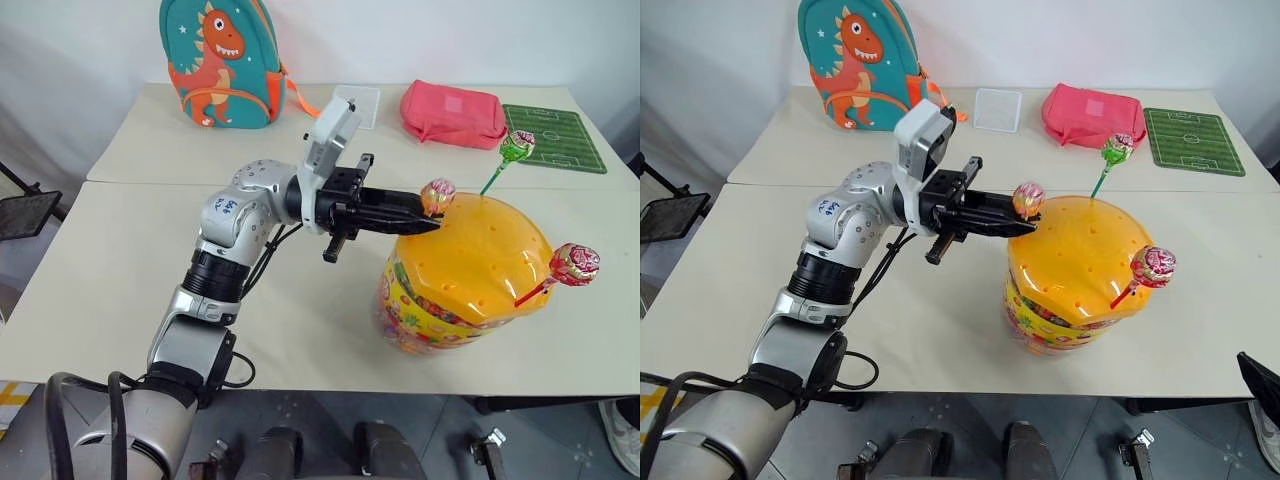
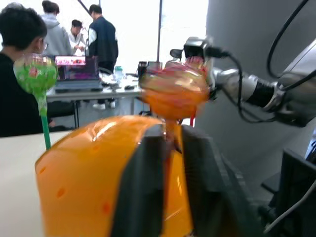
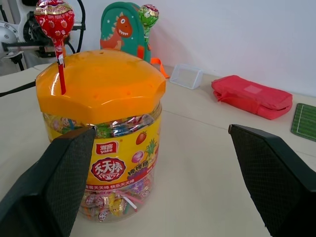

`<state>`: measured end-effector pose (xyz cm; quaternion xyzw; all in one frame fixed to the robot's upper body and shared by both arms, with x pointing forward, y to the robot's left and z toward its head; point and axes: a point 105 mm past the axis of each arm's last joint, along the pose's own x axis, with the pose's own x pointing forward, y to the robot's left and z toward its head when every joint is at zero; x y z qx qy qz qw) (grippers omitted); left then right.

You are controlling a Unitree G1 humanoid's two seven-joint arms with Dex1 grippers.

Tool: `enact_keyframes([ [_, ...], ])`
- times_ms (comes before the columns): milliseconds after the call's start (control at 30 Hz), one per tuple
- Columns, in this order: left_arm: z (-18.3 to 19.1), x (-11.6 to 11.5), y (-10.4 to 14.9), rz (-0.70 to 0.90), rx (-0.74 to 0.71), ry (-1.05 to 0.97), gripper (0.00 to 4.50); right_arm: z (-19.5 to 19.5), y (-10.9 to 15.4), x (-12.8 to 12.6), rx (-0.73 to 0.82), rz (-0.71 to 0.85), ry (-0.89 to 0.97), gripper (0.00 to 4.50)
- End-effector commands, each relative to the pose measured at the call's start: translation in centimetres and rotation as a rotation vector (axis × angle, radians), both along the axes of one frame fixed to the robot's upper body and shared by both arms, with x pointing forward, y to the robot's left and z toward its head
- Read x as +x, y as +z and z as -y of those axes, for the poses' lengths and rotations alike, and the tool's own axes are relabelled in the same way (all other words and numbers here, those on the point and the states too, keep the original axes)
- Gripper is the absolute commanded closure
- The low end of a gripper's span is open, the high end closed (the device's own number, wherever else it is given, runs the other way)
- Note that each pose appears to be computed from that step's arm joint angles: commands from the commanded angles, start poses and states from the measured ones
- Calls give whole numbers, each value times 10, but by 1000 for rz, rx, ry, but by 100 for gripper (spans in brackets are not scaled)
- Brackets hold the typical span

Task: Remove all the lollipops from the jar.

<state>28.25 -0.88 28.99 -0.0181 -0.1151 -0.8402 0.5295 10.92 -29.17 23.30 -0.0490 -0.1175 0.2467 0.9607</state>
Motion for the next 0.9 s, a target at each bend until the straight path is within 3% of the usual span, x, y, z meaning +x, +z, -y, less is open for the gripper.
enact_keyframes([
  [33, -7, -4, 37, -71, -117, -58, 447, -3, 2, 1, 7, 17, 11, 0],
  [167, -19, 9, 79, -229, -293, -23, 447, -3, -2, 4, 25, 5, 23, 0],
  [300, -36, 26, 83, -263, -272, 111, 447, -7, -3, 9, 29, 13, 44, 0],
  [400, -73, 76, 47, -258, -45, 569, 447, -16, 1, 23, 30, 30, 108, 0],
  [500, -113, 91, 15, -157, 136, 831, 447, -22, 3, 29, 13, 23, 160, 0],
  [567, -156, 100, -18, -185, 297, 1043, 447, -24, 5, 34, 7, 42, 173, 0],
  [700, -235, 81, -72, -260, 631, 1298, 447, -33, -1, 38, 13, 16, 228, 0],
  [833, -281, 56, -91, -387, 759, 1426, 447, -35, -10, 40, -8, -27, 268, 0],
  [900, -306, 38, -112, -450, 880, 1478, 447, -35, -13, 41, -29, -42, 286, 0],
])
